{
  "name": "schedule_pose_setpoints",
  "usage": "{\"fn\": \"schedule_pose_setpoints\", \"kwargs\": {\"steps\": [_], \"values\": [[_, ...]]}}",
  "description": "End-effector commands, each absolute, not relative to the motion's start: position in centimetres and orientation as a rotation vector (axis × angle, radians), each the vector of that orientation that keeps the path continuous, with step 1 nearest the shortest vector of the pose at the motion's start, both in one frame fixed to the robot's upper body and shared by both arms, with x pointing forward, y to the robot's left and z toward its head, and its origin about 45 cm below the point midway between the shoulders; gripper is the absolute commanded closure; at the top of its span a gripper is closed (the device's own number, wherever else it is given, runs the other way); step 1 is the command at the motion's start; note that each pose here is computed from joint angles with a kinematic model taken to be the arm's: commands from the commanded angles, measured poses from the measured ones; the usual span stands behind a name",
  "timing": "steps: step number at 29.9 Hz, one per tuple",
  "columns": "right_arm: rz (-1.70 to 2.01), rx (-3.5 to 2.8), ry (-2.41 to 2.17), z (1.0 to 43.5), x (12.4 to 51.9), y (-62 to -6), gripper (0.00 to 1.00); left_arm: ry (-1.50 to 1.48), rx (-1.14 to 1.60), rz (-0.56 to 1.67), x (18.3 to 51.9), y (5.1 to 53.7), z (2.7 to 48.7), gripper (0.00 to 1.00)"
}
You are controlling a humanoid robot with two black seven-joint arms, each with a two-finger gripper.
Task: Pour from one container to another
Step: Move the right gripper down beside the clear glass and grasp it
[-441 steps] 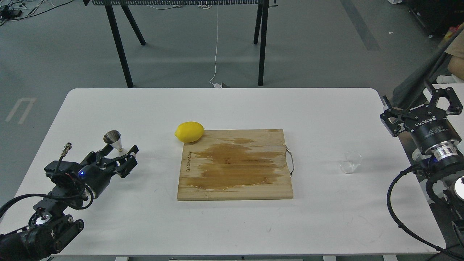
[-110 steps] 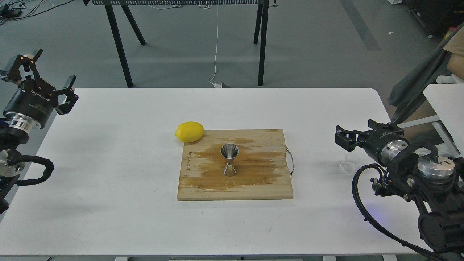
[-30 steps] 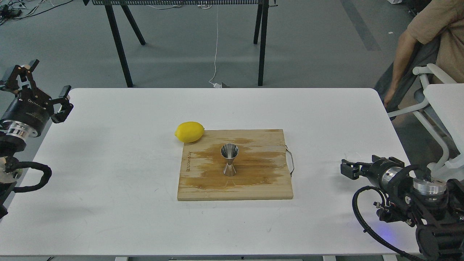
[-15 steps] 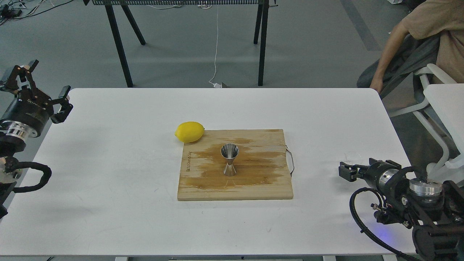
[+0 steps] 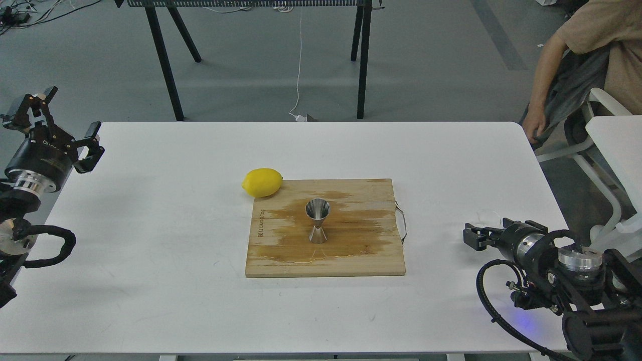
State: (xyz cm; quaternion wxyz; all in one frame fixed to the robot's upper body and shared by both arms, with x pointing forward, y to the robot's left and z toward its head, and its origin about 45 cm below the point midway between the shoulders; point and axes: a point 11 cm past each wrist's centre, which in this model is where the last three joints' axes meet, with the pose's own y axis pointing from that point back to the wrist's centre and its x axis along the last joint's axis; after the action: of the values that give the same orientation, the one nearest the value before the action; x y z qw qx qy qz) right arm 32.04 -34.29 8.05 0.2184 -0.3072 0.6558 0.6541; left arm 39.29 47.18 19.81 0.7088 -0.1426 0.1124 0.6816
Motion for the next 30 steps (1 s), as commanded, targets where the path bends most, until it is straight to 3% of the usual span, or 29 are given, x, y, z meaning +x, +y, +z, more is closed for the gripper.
{"fn": "schedule_pose_setpoints", "kwargs": {"steps": [1,12,19,30], "values": [[1.809,-0.856,1.815,8.11,32.15,-34.16,0.15,0.248,-0.315,1.515,39.26,47.28,19.83,0.02],[1.804,-0.845,1.824,7.98,32.26,-34.41,0.17,0.249,-0.316,1.514,39.27,47.22,19.79,0.02],[1.801,-0.851,1.823,8.12,32.4,-34.36,0.3,0.248,-0.315,1.515,39.26,47.28,19.83,0.02],[1.795,-0.859,1.833,8.06,32.4,-34.27,0.32,0.247,-0.314,1.516,39.25,47.35,19.87,0.02]]}}
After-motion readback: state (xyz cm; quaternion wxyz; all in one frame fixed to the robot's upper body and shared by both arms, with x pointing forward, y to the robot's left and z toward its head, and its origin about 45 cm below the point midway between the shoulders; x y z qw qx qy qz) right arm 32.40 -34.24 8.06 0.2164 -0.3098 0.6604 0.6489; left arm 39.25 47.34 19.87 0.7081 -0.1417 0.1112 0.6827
